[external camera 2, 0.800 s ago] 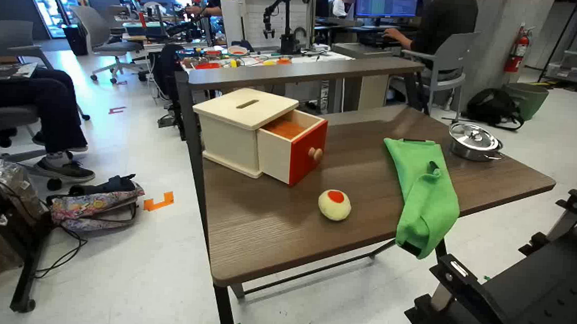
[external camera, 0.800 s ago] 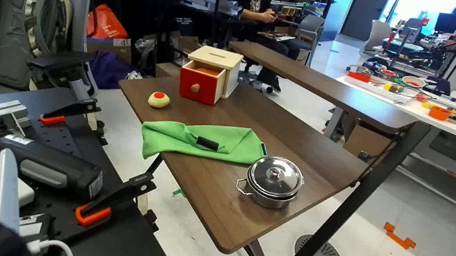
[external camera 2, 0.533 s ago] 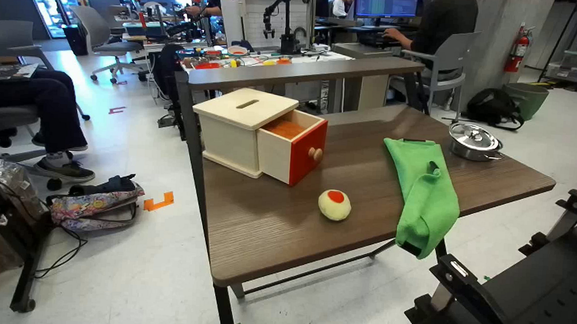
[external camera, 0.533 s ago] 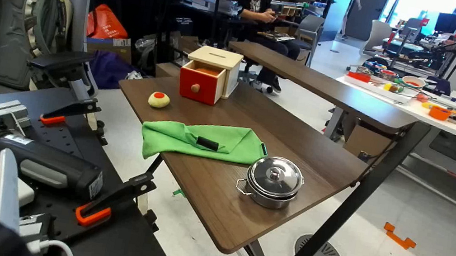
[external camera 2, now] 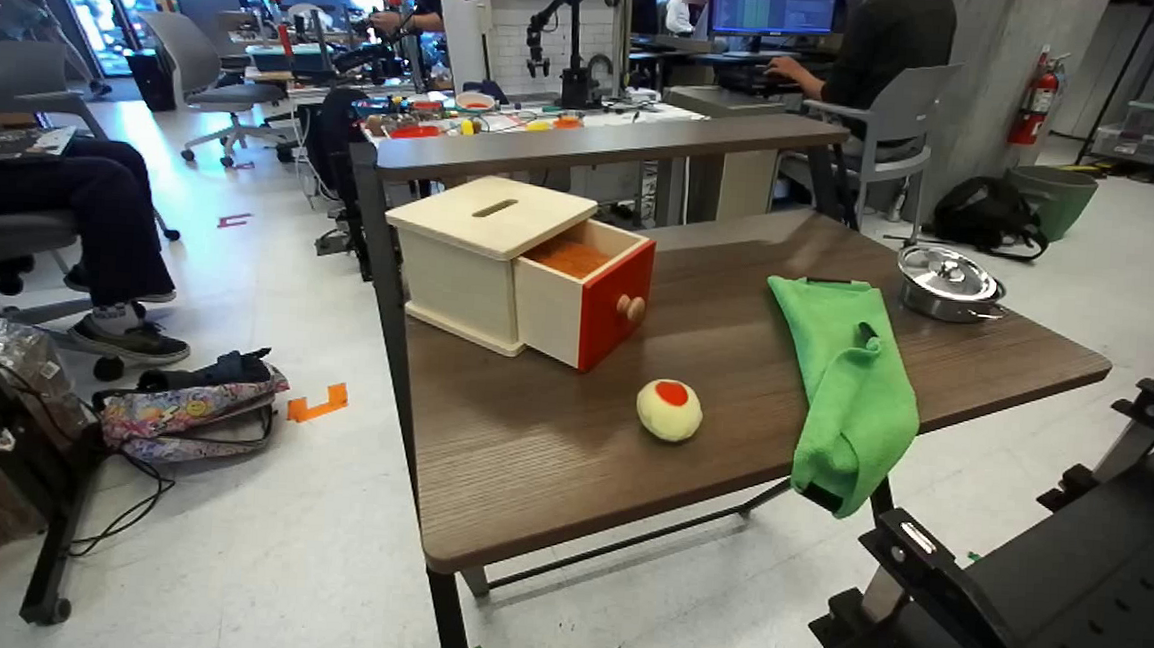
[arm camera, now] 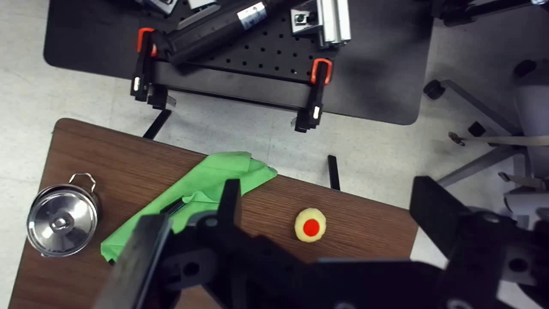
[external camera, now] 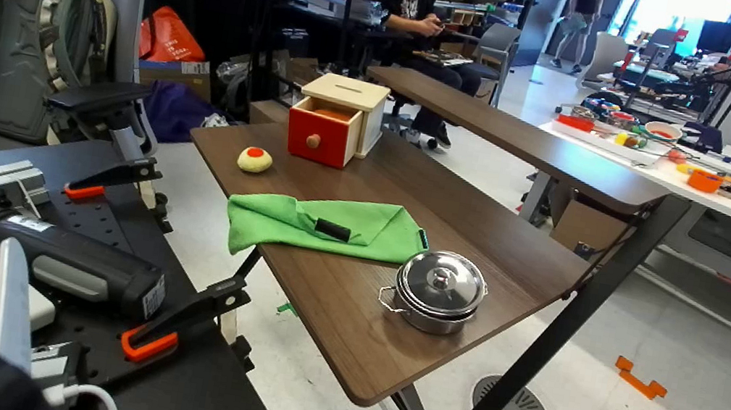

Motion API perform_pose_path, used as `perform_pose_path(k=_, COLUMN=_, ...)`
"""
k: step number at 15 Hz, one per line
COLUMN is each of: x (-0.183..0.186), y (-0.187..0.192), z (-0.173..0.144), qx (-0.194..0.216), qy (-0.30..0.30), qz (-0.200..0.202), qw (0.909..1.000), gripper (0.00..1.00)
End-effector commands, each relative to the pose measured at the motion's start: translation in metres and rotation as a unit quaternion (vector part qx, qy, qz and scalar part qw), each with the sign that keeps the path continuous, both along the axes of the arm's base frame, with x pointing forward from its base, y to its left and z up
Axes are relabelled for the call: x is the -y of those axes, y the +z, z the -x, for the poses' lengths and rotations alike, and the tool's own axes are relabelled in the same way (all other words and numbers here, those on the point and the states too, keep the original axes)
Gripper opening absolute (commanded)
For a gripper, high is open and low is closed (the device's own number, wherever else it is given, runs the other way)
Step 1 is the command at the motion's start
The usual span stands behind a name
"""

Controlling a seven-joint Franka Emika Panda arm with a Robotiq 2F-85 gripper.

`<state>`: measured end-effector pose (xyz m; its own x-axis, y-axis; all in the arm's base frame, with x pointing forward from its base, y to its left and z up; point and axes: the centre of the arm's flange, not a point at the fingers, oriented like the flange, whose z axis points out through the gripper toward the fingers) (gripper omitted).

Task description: Fold the green towel

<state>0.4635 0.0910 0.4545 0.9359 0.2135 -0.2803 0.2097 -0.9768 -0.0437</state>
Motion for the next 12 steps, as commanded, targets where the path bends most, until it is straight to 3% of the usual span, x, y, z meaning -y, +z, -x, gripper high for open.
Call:
perform_pose_path(k=1, x=0.004, y=-0.023, z=-0.064, qx=-0.027, qy=0.072, qz=0.043, qw=0.9962, gripper=1.00)
perform_pose_path(k=6, x=0.019, y=-0.109, z=-0.122, qx=-0.082, qy=0.115, qz=0.088, qw=0.9860, gripper=1.00)
perform_pose_path(k=10, x=0.038, y=-0.168, z=-0.135, qx=-0.131, qy=0.122, qz=0.123, qw=0.9761, gripper=1.00)
perform_pose_path(k=12, x=0.044, y=-0.183, z=-0.135, qx=-0.121, qy=0.122, qz=0.123, qw=0.9774, gripper=1.00)
